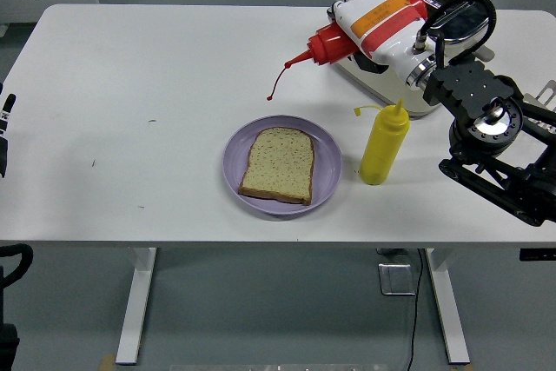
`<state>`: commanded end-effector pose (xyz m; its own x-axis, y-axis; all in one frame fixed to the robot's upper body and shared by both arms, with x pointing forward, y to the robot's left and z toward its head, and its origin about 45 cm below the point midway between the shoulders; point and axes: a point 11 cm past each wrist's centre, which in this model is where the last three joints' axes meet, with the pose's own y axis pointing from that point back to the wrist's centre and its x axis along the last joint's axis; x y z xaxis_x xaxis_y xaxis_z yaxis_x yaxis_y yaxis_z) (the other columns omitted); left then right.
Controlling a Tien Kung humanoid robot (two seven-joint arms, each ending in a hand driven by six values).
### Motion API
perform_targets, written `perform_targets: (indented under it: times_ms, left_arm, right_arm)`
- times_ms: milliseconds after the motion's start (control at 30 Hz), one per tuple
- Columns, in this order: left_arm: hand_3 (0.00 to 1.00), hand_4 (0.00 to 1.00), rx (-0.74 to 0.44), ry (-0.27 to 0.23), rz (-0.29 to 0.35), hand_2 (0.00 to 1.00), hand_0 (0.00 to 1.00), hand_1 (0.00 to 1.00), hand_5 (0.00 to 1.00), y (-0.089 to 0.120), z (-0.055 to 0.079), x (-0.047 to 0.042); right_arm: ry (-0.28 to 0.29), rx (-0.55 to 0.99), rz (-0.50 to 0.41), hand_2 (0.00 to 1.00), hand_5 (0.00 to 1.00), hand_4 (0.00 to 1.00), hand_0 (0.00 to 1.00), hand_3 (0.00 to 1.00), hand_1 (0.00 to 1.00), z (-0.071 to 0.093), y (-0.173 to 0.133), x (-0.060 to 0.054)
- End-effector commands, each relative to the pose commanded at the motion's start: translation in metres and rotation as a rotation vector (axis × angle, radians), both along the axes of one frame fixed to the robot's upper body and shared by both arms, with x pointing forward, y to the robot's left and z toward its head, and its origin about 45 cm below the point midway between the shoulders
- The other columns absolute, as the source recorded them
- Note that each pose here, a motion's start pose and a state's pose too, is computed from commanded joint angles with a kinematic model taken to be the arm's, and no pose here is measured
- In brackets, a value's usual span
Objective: Pick up the cup,pour liquid into bread,place the cup on the desk
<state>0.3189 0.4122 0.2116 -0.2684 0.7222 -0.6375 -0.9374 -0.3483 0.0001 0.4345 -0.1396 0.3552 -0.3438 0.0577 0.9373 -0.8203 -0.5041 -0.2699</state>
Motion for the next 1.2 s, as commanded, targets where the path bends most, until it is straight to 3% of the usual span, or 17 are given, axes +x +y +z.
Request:
perform_targets:
  times_ms: [200, 367, 433, 567, 700, 933, 1200]
  left_arm:
    - [0.758, 0.666, 0.0, -0.003, 0.0, 0.875, 0.84, 0.856, 0.998, 0.0, 0.001, 0.0006]
    - [0.758, 0.665, -0.001, -0.004, 0.001, 0.875, 0.839, 0.854, 0.998, 0.0, 0.001, 0.0008]
    - [0.758, 0.665, -0.001, -0.004, 0.0, 0.875, 0.839, 0.854, 0.998, 0.0, 0.001, 0.0011]
    - [0.757, 0.665, 0.0, -0.004, 0.0, 0.874, 0.84, 0.855, 0.998, 0.0, 0.002, 0.0011]
    - [0.757, 0.665, -0.001, -0.002, -0.003, 0.874, 0.84, 0.855, 0.998, -0.001, 0.001, 0.0015]
    - [0.757, 0.665, 0.0, -0.003, -0.006, 0.874, 0.84, 0.855, 0.998, -0.002, 0.002, 0.0025]
    - [0.757, 0.664, -0.001, -0.002, -0.008, 0.873, 0.839, 0.854, 0.998, -0.002, 0.001, 0.0028]
  right_arm:
    - [-0.077, 0.183, -0.053, 0.27, 0.002, 0.616, 0.045, 0.398, 0.118, 0.024, -0.023, -0.001]
    - [-0.161, 0.502, -0.061, 0.271, 0.002, 0.613, 0.054, 0.396, 0.134, 0.045, -0.051, -0.018]
    - [-0.168, 0.659, -0.043, 0.271, 0.002, 0.613, 0.054, 0.396, 0.134, 0.051, -0.066, -0.026]
    - [-0.165, 0.862, -0.049, 0.272, 0.002, 0.609, 0.051, 0.392, 0.135, 0.057, -0.1, -0.03]
    - [-0.164, 1.046, -0.084, 0.272, 0.002, 0.609, 0.051, 0.392, 0.135, 0.049, -0.144, -0.031]
    - [-0.027, 1.313, -0.153, 0.273, 0.002, 0.605, 0.049, 0.389, 0.135, 0.003, -0.176, -0.033]
    - [0.079, 1.602, -0.203, 0.273, 0.002, 0.6, 0.054, 0.387, 0.14, -0.04, -0.2, -0.039]
